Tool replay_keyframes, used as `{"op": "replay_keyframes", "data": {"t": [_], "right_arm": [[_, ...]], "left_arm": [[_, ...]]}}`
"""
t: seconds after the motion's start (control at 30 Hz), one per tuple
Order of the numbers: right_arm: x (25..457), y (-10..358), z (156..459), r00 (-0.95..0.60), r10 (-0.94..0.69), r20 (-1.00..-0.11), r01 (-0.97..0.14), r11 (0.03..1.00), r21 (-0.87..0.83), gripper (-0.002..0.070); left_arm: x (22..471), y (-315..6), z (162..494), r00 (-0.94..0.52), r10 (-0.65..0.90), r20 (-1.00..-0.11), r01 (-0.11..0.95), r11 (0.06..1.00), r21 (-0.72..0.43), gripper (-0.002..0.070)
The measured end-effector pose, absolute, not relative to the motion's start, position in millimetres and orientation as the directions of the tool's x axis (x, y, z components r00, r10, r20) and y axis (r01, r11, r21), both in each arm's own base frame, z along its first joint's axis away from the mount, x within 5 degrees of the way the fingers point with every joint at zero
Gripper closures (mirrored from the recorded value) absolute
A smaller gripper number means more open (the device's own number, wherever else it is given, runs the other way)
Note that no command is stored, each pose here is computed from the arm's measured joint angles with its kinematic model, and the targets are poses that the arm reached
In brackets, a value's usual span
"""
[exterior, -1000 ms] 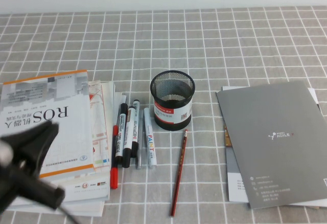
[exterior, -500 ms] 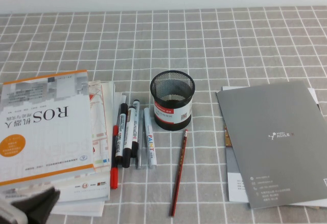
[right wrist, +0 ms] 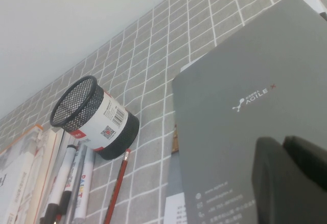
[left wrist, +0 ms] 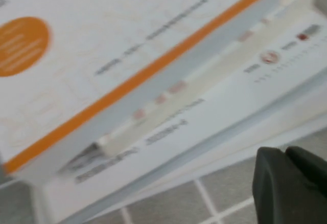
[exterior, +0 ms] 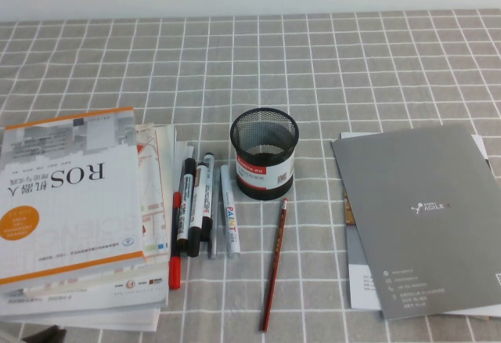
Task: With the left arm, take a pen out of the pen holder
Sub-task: 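Take a marker out of the pen holder and lay it on the table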
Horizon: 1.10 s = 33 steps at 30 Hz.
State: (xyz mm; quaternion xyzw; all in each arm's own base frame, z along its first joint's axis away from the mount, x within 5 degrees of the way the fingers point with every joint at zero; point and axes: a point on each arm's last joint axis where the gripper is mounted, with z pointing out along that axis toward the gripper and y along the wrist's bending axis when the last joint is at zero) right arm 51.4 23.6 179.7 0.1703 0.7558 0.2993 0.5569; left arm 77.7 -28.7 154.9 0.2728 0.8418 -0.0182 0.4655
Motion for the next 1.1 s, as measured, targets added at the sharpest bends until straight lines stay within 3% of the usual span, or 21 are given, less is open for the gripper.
{"op": "replay_keyframes", "data": {"t": [0.27,0.6,0.87,1.1], "right_arm": [[51.4,23.6,179.7,-0.322,0.591,-0.74,-0.076,0.763,0.642,0.0689],[51.4,23.6,179.7,-0.322,0.591,-0.74,-0.076,0.763,0.642,0.0689],[51.4,23.6,179.7,-0.322,0.591,-0.74,-0.076,0.763,0.642,0.0689],[51.4,23.6,179.7,-0.322,0.591,-0.74,-0.076,0.763,0.642,0.0689]], "left_arm": [[72.2,-11.1,170.4,-0.339,0.275,-0.9,0.232,0.951,0.203,0.0678],[56.4,2.0,187.6,-0.131,0.18,-0.975,-0.015,0.983,0.184,0.0678],[54.4,-0.6,177.8,-0.233,0.028,-0.972,-0.015,0.999,0.032,0.0678],[53.0,-2.7,171.7,-0.294,0.003,-0.956,0.002,1.0,0.002,0.0678]]}}
